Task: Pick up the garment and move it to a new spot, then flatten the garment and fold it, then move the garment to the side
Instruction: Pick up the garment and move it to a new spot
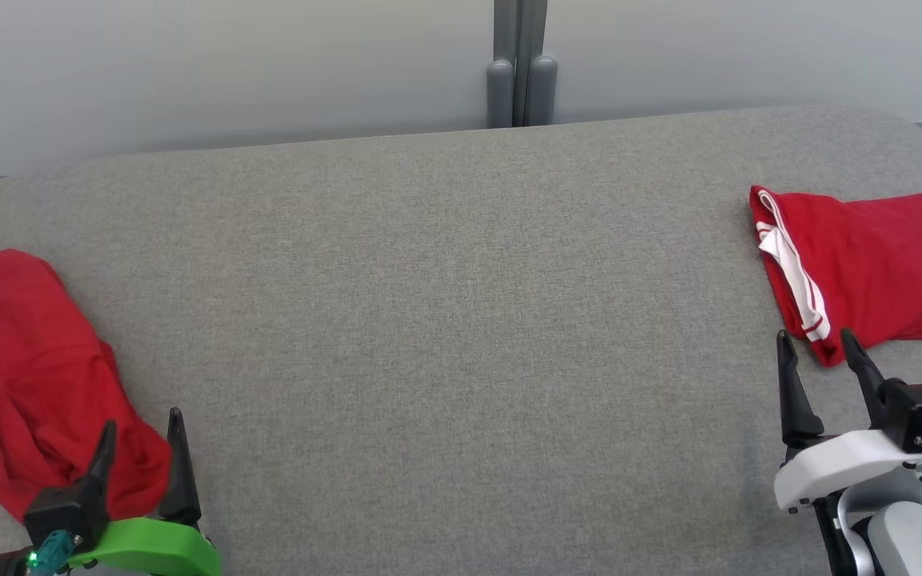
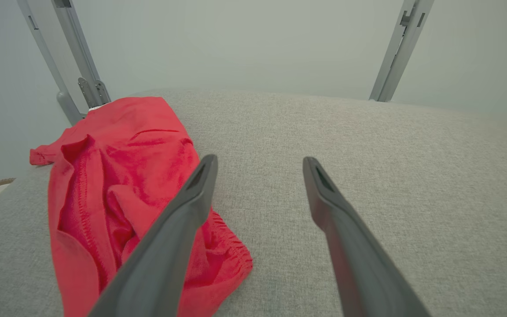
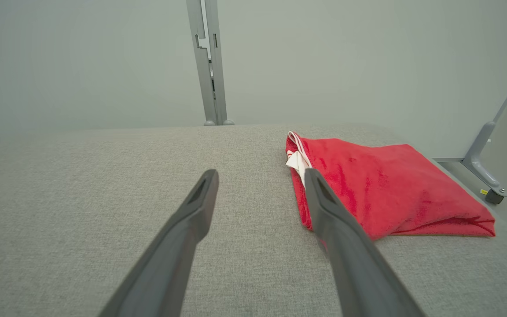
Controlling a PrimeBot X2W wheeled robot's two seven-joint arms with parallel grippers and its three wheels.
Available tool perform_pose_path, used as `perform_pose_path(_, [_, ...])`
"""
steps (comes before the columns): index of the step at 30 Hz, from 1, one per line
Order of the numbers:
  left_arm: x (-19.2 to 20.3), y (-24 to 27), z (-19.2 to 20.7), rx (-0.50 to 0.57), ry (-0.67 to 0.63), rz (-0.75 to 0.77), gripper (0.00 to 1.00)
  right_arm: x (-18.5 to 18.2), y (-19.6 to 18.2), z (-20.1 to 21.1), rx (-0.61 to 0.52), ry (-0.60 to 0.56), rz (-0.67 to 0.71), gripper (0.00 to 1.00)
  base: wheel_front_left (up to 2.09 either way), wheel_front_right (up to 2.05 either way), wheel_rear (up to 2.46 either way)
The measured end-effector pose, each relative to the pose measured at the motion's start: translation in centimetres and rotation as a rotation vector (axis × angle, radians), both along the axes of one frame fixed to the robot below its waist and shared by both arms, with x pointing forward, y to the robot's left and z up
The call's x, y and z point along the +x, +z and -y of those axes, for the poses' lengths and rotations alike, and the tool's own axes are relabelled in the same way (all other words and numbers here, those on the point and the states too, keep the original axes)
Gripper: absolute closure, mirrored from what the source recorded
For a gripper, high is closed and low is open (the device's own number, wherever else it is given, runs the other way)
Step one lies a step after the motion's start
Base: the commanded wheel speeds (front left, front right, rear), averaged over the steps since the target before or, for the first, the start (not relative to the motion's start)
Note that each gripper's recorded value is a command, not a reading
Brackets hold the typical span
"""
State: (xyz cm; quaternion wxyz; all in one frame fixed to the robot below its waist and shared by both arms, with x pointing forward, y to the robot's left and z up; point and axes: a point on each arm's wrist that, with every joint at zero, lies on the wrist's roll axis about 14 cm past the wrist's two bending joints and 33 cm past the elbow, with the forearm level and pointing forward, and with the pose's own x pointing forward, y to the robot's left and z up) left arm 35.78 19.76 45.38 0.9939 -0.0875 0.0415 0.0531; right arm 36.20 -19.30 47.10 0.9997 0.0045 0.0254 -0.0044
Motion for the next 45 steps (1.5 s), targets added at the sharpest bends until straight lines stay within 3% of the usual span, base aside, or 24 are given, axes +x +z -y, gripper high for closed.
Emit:
perform_pose_path(10, [-1.7, 0.8, -2.5, 0.004, 0.084, 0.023, 0.00, 0.2, 0.4, -6.2, 0.040, 0.196, 0.017, 0.00, 0.00, 0.00, 0.00])
perform_pose_path(16, [-4.5, 1.1, -6.7, 0.015, 0.237, 0.027, 0.00, -0.1, 0.4, -11.5, 0.047, 0.383, 0.014, 0.00, 0.00, 0.00, 0.00])
perform_pose_path(21, [-7.8, 0.3, -8.9, 0.011, 0.332, 0.001, 0.00, -0.2, 0.3, -14.3, 0.053, 0.474, 0.010, 0.00, 0.00, 0.00, 0.00])
perform_pose_path(35, [-13.8, -0.2, -12.4, -0.042, 0.512, 0.004, 0.00, -0.5, 0.9, -19.4, 0.056, 0.609, 0.020, 0.00, 0.00, 0.00, 0.00])
perform_pose_path(45, [-10.1, -1.6, -10.0, -0.109, 0.391, -0.069, 0.00, 0.0, -0.5, -17.8, 0.047, 0.563, -0.011, 0.00, 0.00, 0.00, 0.00])
